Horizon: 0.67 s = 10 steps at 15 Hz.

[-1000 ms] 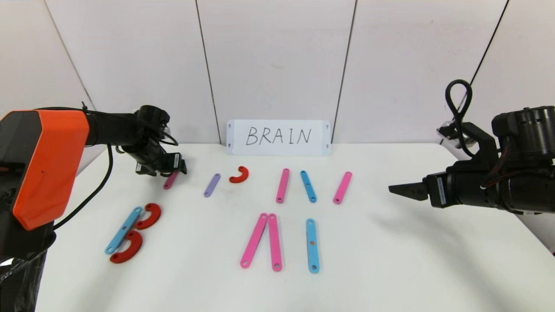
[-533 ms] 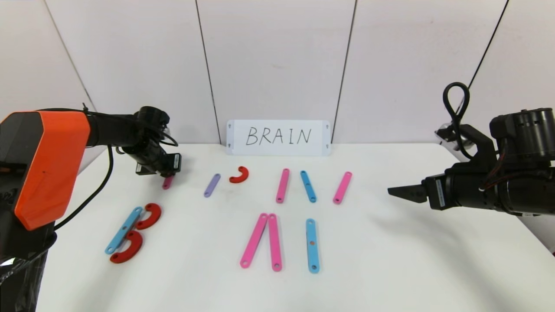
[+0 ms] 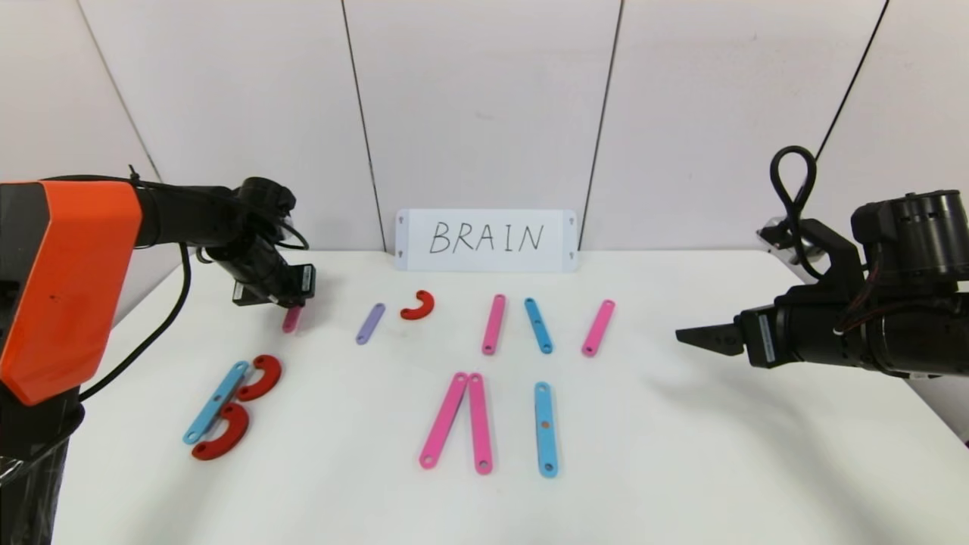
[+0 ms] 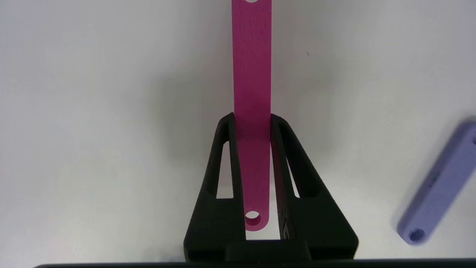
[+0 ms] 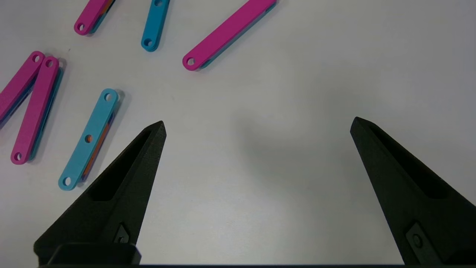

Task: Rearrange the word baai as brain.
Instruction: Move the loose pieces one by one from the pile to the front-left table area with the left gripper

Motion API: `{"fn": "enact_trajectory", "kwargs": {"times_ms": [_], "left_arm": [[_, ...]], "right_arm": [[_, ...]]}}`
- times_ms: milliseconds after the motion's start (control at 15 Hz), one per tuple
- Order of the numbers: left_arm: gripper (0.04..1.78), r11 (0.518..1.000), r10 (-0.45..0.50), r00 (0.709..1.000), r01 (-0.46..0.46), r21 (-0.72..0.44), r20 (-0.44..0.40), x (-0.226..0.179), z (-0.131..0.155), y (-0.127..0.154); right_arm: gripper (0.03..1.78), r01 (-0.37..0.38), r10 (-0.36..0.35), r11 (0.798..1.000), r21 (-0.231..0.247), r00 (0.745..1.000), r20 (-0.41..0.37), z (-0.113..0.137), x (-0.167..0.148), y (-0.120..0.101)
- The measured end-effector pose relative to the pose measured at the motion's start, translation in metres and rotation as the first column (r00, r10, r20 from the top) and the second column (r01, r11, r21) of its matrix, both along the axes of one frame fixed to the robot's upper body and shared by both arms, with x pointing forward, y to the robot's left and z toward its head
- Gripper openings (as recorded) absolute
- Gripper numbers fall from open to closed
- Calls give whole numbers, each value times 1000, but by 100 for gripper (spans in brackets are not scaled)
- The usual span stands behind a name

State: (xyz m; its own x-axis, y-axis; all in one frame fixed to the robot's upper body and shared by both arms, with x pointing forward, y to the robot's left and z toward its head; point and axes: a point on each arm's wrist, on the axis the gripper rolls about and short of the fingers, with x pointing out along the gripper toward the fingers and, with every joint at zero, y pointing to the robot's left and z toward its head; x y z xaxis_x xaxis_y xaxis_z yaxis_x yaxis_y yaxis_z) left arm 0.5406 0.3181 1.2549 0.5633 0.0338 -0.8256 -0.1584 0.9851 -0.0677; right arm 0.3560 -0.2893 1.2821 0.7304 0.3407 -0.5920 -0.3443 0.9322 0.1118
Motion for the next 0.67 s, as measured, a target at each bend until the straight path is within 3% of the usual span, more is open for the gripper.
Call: {"fn": "enact_trajectory", "kwargs": {"times_ms": [267,667], "left_arm": [[27,999,-14,999,13,-36,-40,-43,30,-25],[27,994,-102,988,98,-41,-115,-119,31,-56]], "right_arm": [[174,-3,3,1000,-1,1000,-3,-1,0,1],[174,-4,4,1000,-1,1000,-3,-1,0,1]]}}
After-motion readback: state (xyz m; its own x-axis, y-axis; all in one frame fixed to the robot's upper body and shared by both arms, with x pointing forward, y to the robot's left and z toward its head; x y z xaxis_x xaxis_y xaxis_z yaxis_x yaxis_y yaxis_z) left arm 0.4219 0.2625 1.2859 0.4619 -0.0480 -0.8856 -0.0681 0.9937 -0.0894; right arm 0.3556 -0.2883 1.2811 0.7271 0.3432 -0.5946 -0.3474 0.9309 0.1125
